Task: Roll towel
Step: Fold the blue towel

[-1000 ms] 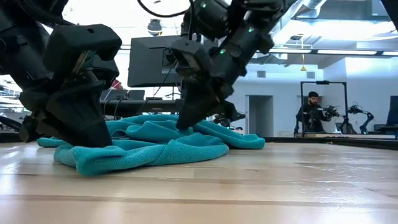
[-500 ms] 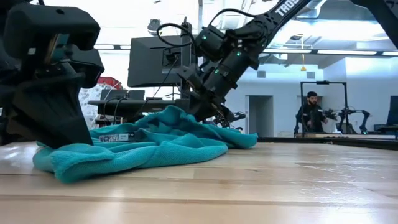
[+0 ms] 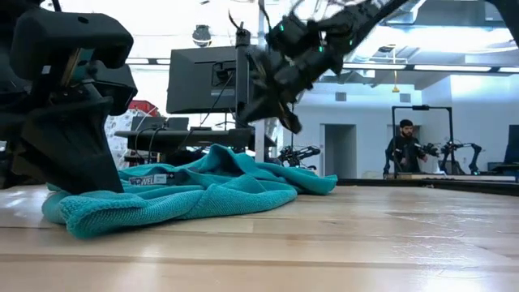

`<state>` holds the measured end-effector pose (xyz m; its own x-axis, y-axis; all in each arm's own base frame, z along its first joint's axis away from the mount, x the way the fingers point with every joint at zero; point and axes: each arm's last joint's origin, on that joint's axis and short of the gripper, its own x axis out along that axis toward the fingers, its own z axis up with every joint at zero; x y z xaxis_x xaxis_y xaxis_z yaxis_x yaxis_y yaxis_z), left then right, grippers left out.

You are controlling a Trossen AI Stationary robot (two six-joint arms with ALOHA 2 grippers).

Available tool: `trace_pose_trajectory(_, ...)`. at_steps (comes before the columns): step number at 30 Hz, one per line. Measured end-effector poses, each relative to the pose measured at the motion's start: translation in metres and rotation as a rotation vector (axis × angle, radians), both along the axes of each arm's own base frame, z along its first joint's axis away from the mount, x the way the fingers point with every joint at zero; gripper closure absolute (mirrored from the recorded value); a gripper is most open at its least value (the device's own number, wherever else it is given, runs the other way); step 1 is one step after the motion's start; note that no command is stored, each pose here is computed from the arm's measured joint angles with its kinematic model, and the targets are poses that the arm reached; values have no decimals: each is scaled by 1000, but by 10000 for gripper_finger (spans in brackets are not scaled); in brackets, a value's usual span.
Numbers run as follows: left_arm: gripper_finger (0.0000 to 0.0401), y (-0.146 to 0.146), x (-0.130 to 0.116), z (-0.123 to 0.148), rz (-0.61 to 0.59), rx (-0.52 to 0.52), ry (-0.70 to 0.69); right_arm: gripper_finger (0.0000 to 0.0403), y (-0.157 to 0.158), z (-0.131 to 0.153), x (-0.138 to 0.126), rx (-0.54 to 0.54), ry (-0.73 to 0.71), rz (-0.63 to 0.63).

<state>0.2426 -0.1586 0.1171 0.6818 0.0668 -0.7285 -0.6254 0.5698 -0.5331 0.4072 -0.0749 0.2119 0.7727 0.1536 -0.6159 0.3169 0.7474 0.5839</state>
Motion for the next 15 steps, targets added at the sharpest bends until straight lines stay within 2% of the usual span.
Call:
trace_pose_trajectory(4, 362, 2, 1, 0, 5, 2, 0, 403, 53, -9, 9, -30, 37, 26)
trace_pose_trajectory(7, 362, 2, 1, 0, 3, 6, 0, 403, 74, -24, 12, -33, 88, 47)
trace_pose_trajectory(11, 362, 1, 1, 0, -1, 7, 0, 403, 79, -40, 16, -34, 123, 25)
trace_pose_trajectory(15, 362, 1, 1, 0, -2, 7, -1, 403, 71, -65, 18, -58, 195, -25)
